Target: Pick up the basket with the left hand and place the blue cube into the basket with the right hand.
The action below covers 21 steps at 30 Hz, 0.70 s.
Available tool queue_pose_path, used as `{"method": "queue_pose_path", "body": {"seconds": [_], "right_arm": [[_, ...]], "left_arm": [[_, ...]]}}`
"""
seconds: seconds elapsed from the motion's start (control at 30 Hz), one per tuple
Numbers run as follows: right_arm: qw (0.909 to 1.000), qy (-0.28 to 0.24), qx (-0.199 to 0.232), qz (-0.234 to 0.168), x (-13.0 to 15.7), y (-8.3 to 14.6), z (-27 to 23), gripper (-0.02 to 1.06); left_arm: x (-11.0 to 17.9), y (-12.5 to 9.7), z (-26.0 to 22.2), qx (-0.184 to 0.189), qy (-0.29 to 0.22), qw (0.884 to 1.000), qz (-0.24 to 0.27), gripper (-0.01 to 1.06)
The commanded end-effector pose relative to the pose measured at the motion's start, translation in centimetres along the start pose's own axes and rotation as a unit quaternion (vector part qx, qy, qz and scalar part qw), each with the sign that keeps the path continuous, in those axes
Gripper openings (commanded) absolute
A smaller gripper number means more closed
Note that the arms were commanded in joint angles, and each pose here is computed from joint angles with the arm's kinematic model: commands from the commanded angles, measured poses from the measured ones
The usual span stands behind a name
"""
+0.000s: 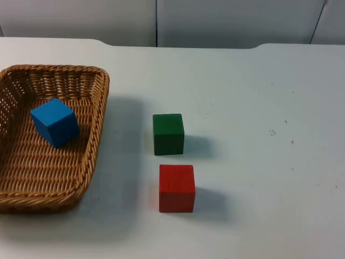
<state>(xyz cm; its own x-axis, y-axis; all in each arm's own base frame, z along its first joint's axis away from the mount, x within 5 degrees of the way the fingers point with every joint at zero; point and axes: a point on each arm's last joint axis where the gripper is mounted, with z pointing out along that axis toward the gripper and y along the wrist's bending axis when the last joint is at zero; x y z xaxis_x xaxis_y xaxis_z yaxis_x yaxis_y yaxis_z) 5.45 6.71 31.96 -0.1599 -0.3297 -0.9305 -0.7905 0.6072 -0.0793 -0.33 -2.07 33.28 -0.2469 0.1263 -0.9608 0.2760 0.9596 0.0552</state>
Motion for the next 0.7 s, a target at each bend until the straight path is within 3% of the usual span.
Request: {"method": "queue_pose_path", "body": {"seconds": [0.0, 0.17, 0.43, 0.67], "right_arm": [[0.9998, 0.016, 0.001, 0.007, 1.1, -0.3, -1.4, 0.74], [0.9994, 0.005, -0.031, 0.016, 2.4, -0.2, -4.1, 0.74], [0.9989, 0.011, -0.027, 0.037, 5.1, -0.9, -7.3, 0.74], [0.9990, 0.029, -0.017, 0.031, 6.1, -1.2, -8.1, 0.74]], "left_arm": [[0.8, 0.3, -1.0, -0.032, -0.005, 0.999, -0.004, 1.05], [2.2, 0.2, -2.0, -0.046, 0.026, 0.998, -0.038, 1.05], [3.6, 0.5, -2.2, -0.066, 0.104, 0.991, -0.052, 1.05], [3.7, 1.1, -2.3, -0.098, 0.110, 0.988, -0.040, 1.05]]}}
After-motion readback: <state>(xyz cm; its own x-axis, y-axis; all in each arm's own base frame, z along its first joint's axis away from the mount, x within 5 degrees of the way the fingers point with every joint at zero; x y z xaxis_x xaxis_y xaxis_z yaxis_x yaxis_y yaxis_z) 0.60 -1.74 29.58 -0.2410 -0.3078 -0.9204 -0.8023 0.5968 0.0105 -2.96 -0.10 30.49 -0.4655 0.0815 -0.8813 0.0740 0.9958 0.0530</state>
